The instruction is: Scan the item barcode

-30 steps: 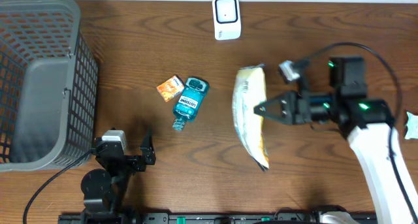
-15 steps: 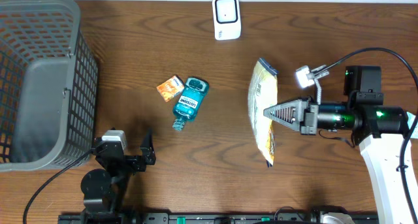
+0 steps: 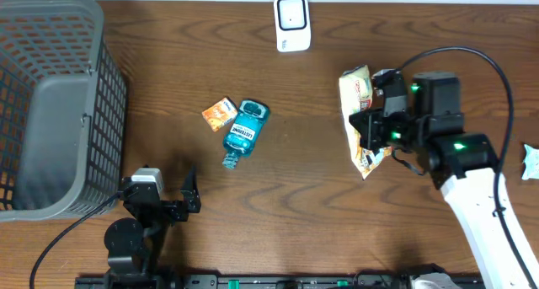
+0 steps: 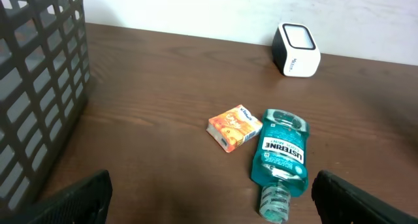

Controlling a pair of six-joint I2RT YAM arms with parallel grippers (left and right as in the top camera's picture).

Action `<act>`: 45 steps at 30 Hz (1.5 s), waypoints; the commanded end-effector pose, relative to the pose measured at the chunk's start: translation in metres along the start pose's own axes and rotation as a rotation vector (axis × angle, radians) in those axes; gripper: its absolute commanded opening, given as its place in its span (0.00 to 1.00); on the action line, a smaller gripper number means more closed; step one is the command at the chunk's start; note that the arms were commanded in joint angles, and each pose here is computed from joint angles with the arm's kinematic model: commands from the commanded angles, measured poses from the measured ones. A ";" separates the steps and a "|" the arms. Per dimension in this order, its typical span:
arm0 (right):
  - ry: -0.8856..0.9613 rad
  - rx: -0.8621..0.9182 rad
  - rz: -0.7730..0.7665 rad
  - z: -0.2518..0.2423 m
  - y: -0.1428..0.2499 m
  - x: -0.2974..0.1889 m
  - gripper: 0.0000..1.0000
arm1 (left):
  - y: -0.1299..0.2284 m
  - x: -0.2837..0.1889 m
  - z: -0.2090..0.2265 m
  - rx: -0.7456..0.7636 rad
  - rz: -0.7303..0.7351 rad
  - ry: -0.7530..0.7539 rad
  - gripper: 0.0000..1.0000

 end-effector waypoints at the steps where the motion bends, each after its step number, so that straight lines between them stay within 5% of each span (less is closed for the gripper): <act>1: 0.295 0.029 -0.012 -0.030 -0.005 0.014 0.01 | -0.006 -0.002 -0.002 0.022 -0.016 0.006 0.98; 10: 0.317 -0.018 -0.077 -0.044 -0.041 0.088 0.01 | -0.005 -0.002 -0.002 0.022 -0.016 0.006 0.98; 16: 0.299 -0.011 0.034 -0.044 -0.058 0.116 0.01 | -0.006 -0.002 -0.002 0.022 -0.016 0.006 0.98; 17: 0.285 -0.010 0.053 -0.040 -0.057 0.116 0.08 | -0.006 -0.002 -0.002 0.022 -0.016 0.006 0.98; 19: 0.271 -0.013 0.110 -0.031 -0.052 0.113 0.38 | -0.006 -0.002 -0.002 0.022 -0.016 0.006 0.98; 22: 0.267 -0.060 0.216 -0.017 -0.030 0.111 0.48 | -0.006 -0.002 -0.002 0.022 -0.016 0.006 0.98; 25: 0.323 -0.112 0.335 -0.011 0.000 0.113 0.80 | -0.006 -0.002 -0.002 0.022 -0.016 0.006 0.98; 29: 0.455 -0.183 0.424 -0.020 0.031 0.116 0.99 | -0.005 -0.002 -0.002 0.022 -0.016 0.006 0.98; 45: 0.598 -0.299 0.364 -0.057 0.034 0.128 0.95 | -0.006 -0.002 -0.002 0.022 -0.016 0.006 0.98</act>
Point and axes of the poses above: each gripper's point midway between its finger pads, its own x axis out along the fingers, its own z axis along the line the jaws close on, y = z × x, the point moved 3 cm from there along -x, back along the fingers, and after that the axes turned 5 degrees about -x, right-handed, at the moved point
